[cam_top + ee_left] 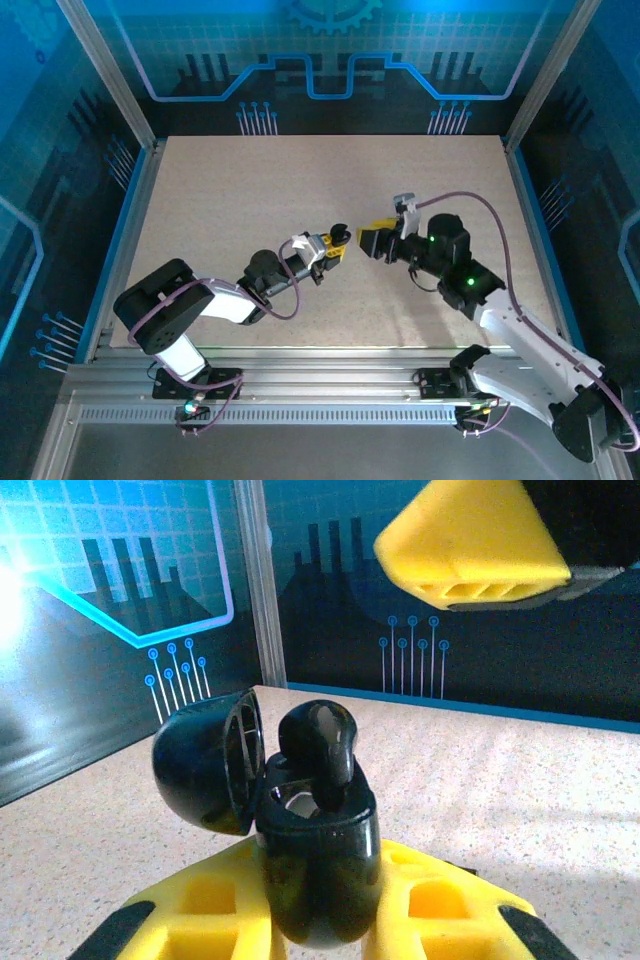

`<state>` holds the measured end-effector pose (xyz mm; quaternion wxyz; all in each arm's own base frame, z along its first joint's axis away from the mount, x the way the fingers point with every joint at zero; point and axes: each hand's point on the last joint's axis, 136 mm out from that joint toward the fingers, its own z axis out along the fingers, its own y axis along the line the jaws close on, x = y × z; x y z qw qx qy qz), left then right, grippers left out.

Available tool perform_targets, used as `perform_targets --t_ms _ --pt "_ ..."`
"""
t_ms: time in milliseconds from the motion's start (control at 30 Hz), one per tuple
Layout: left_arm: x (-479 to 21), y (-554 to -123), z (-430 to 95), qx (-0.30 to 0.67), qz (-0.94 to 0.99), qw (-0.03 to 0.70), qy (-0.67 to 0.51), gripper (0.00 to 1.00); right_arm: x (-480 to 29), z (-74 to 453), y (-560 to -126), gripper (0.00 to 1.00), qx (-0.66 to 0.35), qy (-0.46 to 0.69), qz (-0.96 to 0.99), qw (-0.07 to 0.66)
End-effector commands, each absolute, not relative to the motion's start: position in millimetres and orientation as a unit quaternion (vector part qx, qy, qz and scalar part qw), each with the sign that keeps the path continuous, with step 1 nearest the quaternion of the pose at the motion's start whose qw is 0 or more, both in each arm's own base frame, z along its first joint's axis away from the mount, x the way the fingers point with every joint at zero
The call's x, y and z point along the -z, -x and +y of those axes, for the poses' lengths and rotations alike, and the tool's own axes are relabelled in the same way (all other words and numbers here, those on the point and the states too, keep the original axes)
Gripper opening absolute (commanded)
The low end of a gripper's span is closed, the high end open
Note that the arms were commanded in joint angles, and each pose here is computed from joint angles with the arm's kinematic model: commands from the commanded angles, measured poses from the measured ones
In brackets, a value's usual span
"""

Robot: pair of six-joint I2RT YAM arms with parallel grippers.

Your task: Insert wireless bluetooth earbuds into charging case

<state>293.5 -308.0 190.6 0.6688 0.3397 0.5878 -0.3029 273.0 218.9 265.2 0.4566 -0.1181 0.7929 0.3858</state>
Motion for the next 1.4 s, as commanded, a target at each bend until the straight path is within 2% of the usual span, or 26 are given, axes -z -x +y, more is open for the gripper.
perform_targets --t_ms 0,167,267,433,1000,1033,1367 --pt "-188.6 -294.3 -304.8 0.277 0.578 0.682 -0.353 0.12 -240.0 220.9 -260.0 0.52 -0.402 0.073 0.850 0.334" --pt "-185.6 -293.8 -303.4 0.269 0.579 0.682 -0.358 0.12 -246.3 235.3 -255.7 0.49 -0.440 0.057 0.852 0.278" --pt "-185.6 -293.1 -303.0 0.269 0.578 0.682 -0.358 0.12 -254.5 243.1 -256.8 0.45 -0.473 0.049 0.836 0.275" --pt "-187.5 -292.6 -303.1 0.271 0.576 0.684 -0.357 0.12 -243.5 249.3 -259.7 0.44 -0.482 0.038 0.838 0.255" --pt "-191.5 -292.6 -303.2 0.276 0.573 0.687 -0.352 0.12 -236.9 265.2 -273.8 0.41 -0.502 0.040 0.830 0.240" --pt "-191.0 -292.6 -303.4 0.276 0.573 0.686 -0.352 0.12 -248.9 267.6 -276.9 0.41 -0.509 0.044 0.823 0.250" --pt "-189.7 -291.9 -302.9 0.277 0.575 0.685 -0.353 0.12 -254.9 275.8 -283.3 0.40 -0.521 0.057 0.814 0.251"
